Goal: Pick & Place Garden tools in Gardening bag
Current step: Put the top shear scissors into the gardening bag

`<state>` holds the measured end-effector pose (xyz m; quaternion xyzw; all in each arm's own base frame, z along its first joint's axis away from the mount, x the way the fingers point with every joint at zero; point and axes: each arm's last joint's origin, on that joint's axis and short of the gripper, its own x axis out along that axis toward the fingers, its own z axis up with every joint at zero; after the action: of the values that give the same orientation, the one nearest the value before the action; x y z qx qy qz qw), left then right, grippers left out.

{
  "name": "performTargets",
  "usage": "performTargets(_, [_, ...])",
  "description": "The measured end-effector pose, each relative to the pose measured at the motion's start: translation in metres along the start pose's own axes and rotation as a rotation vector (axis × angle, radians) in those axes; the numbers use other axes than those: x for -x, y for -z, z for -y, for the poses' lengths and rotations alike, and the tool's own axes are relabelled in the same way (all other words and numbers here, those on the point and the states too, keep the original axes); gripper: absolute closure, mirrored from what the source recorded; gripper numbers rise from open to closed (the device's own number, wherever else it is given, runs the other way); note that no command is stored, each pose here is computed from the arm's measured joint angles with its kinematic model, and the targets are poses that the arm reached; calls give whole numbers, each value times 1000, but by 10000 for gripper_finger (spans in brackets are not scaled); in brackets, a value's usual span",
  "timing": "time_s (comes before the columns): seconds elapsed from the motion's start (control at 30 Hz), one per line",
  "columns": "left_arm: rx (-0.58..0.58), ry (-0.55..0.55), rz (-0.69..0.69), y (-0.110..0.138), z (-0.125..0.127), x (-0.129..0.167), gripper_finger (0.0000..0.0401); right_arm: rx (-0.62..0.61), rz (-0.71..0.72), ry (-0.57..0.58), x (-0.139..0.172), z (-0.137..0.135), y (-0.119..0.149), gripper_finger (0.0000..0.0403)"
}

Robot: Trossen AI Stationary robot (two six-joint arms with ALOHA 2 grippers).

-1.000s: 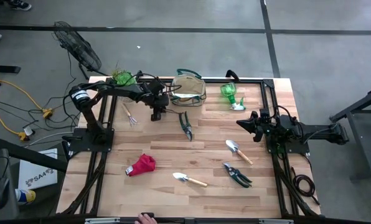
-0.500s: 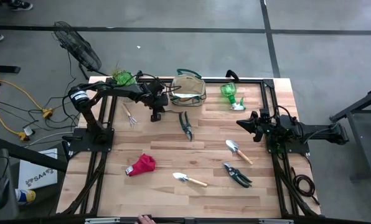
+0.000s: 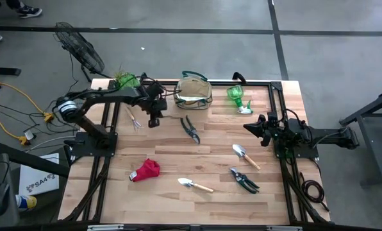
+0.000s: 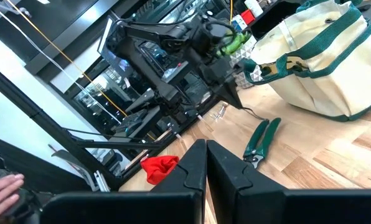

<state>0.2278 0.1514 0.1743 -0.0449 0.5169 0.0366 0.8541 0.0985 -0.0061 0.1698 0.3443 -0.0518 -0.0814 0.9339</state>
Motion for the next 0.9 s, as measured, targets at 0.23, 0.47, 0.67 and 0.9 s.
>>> performTargets(0.23, [-19, -27, 85, -4, 13, 36, 401, 0, -1, 0, 0, 0, 0, 400])
performTargets(0.47, [2, -55, 210, -6, 24, 70, 401, 0, 0, 0, 0, 0, 0, 400])
performTargets(0.67, [-12, -73, 307, -11, 36, 98, 401, 0, 0, 0, 0, 0, 0, 400])
performTargets(0.9, [-40, -96, 364, -27, 45, 125, 401, 0, 0, 0, 0, 0, 0, 400])
